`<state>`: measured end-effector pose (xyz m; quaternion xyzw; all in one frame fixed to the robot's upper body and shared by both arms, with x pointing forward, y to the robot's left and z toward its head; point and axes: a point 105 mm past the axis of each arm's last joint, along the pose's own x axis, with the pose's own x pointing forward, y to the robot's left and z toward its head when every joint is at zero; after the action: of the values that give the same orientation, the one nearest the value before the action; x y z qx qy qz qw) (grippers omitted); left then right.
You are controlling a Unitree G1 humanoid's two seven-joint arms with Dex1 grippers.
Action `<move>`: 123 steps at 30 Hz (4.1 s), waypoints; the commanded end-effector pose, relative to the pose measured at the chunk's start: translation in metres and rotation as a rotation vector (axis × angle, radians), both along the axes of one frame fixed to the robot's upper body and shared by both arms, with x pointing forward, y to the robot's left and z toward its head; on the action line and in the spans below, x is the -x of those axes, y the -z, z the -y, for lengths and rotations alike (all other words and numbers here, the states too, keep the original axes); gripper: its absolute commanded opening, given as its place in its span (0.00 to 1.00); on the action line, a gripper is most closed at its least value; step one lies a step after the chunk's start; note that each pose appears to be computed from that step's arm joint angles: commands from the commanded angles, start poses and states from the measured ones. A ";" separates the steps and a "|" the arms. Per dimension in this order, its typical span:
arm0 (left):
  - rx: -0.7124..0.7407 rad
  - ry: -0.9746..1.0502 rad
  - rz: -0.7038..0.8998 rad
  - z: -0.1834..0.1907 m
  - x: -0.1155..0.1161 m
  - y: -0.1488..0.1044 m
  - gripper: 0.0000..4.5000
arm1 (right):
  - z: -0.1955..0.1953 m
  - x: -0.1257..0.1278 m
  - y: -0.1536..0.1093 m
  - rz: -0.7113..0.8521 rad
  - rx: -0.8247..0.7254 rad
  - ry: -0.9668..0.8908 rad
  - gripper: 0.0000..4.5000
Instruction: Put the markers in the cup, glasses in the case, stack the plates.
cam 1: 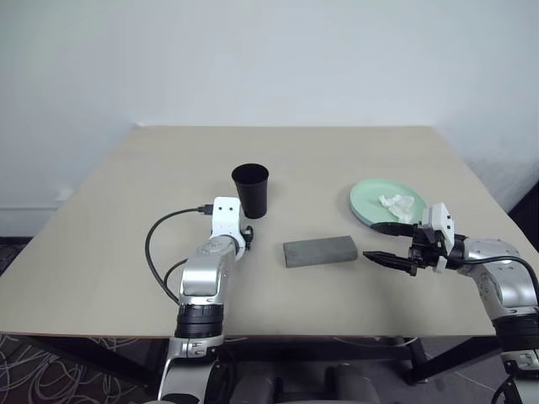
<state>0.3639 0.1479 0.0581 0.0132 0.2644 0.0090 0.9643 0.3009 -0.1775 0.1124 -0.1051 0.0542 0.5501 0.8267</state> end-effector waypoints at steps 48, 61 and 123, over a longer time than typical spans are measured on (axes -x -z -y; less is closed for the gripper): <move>0.103 0.842 0.515 0.113 -0.005 -0.119 0.01 | 0.000 -0.008 -0.006 0.066 0.022 0.040 0.82; -0.293 0.437 1.023 0.048 -0.077 -0.185 0.01 | -0.001 -0.009 -0.009 0.078 0.021 0.048 0.82; -0.068 0.338 -0.105 -0.050 -0.012 -0.062 0.68 | -0.006 -0.014 -0.007 0.070 0.027 0.022 0.82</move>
<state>0.3758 0.2058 0.1106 0.0831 0.3230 -0.1283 0.9340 0.3118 -0.1738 0.1078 -0.1217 0.0579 0.5327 0.8355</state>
